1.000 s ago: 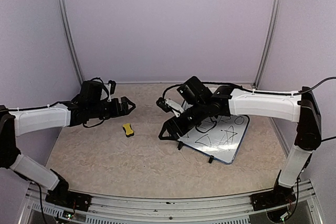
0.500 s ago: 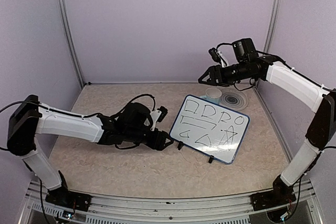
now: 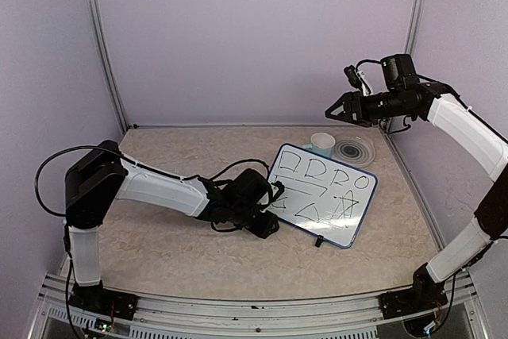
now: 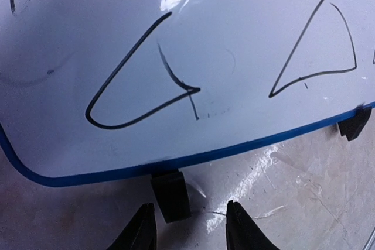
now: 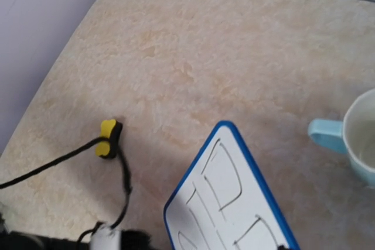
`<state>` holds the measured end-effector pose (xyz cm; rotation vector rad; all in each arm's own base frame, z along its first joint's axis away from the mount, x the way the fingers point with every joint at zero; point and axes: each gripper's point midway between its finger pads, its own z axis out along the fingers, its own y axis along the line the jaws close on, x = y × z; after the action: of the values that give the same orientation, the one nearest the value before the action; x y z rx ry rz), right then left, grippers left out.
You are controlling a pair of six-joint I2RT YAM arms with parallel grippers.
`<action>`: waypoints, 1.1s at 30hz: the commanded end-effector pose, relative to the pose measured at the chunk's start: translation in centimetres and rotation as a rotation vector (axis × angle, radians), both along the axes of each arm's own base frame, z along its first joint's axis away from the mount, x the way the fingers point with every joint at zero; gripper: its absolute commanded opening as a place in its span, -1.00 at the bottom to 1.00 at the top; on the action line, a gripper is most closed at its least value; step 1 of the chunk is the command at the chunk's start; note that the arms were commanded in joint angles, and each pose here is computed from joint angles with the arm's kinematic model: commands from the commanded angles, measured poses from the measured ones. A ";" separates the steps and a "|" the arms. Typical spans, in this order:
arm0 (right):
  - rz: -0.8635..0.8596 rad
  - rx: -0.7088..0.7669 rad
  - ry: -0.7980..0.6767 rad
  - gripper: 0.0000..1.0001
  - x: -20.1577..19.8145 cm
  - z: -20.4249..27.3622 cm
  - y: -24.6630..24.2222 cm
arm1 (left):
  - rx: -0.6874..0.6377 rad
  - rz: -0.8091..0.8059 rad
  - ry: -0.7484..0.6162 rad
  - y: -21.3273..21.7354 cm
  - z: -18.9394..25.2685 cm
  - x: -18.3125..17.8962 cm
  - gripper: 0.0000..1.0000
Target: Erase the whiteboard
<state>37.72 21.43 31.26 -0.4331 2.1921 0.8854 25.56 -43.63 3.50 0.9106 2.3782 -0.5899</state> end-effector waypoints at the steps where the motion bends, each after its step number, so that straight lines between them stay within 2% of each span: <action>1: 0.001 -0.005 0.029 0.28 -1.2 -0.6 -0.7 | 0.049 0.051 -0.024 -0.5 -0.7 1.4 -0.23; 6: -0.005 -0.006 0.034 0.27 -1.3 -0.7 -1.1 | 0.085 0.081 -0.063 -0.8 -1.3 2.7 -0.35; 11: -0.004 -0.009 0.042 0.27 -1.4 -0.9 -1.2 | 0.095 0.011 -0.105 -0.6 -1.0 2.9 -0.68; 17: 0.007 -0.017 0.062 0.27 -1.7 -1.6 -1.1 | 0.098 -0.092 -0.041 2.4 -1.6 2.6 -0.96; 23: 0.007 -0.014 0.090 0.27 -2.3 -2.7 -1.2 | 0.146 -0.242 0.001 6.9 -2.3 1.8 -1.00; 29: 0.015 0.019 0.145 0.25 -3.6 -4.2 -1.1 | 0.232 -0.233 -0.064 10.6 -1.4 4.2 -1.00; 31: 0.019 0.026 0.174 0.24 -4.1 -5.1 -1.0 | 0.243 -0.215 -0.077 11.1 -1.3 5.0 -0.93; 33: 0.021 0.032 0.207 0.23 -4.5 -6.0 -1.0 | 0.255 -0.192 -0.092 11.4 -1.1 5.7 -0.71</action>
<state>34.08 20.56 25.42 -0.3902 2.3595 0.9562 30.75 -34.50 2.52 1.2421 2.3007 -0.4144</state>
